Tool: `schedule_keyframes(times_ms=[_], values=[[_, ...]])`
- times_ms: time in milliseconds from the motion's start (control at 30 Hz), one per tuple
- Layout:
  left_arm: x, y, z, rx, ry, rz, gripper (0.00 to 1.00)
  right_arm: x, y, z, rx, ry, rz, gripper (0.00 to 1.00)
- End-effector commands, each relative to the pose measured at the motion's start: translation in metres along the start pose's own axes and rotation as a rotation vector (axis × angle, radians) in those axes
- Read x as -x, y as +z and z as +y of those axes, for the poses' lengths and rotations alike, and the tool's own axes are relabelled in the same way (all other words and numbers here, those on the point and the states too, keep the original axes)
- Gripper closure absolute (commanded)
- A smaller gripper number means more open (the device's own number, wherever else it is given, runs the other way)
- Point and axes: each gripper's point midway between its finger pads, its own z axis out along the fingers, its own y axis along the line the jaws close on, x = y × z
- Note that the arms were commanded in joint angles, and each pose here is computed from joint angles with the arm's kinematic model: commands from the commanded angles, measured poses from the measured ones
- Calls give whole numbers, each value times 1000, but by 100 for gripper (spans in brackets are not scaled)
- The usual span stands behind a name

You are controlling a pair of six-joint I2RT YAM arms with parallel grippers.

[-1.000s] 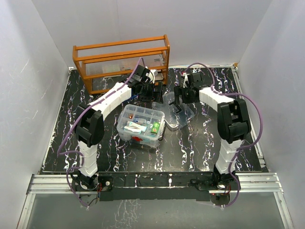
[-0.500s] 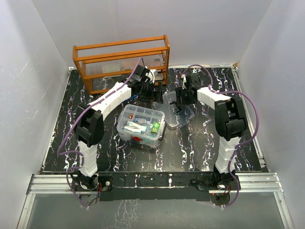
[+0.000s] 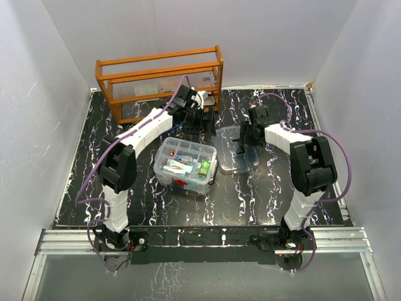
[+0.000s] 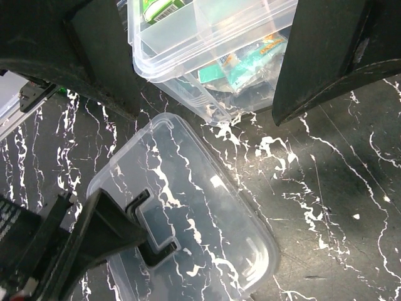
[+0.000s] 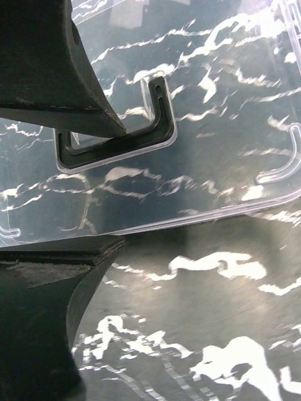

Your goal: Organize the medicine kit

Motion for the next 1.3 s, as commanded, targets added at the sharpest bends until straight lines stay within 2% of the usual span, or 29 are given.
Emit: schedule_keyframes(times_ms=[0, 133, 233, 367, 500, 600, 967, 1200, 1267], values=[[18, -18, -21, -71, -4, -50, 15, -33, -19, -32, -162, 109, 29, 52], [21, -9, -29, -123, -32, -45, 15, -34, -21, -31, -113, 115, 3, 37], [23, 2, -30, -138, -58, -39, 15, -28, -18, -29, -74, 88, 3, 35], [25, 17, -28, -145, -97, -25, 15, -36, -5, -33, -46, 94, 51, 41], [24, 35, -21, -132, -133, -20, 15, -38, -4, -37, -47, 111, 47, 56], [21, 47, -14, -114, -149, -13, 15, -31, -6, -38, -52, 128, 17, 63], [13, 66, -13, -155, -160, 10, 15, 20, -39, -33, 41, 238, -214, 74], [10, 77, -16, -194, -187, 33, 16, 30, -47, -36, 116, 269, -243, 75], [11, 80, -6, -136, -207, 21, 16, 28, -45, -34, 128, 257, -232, 73]])
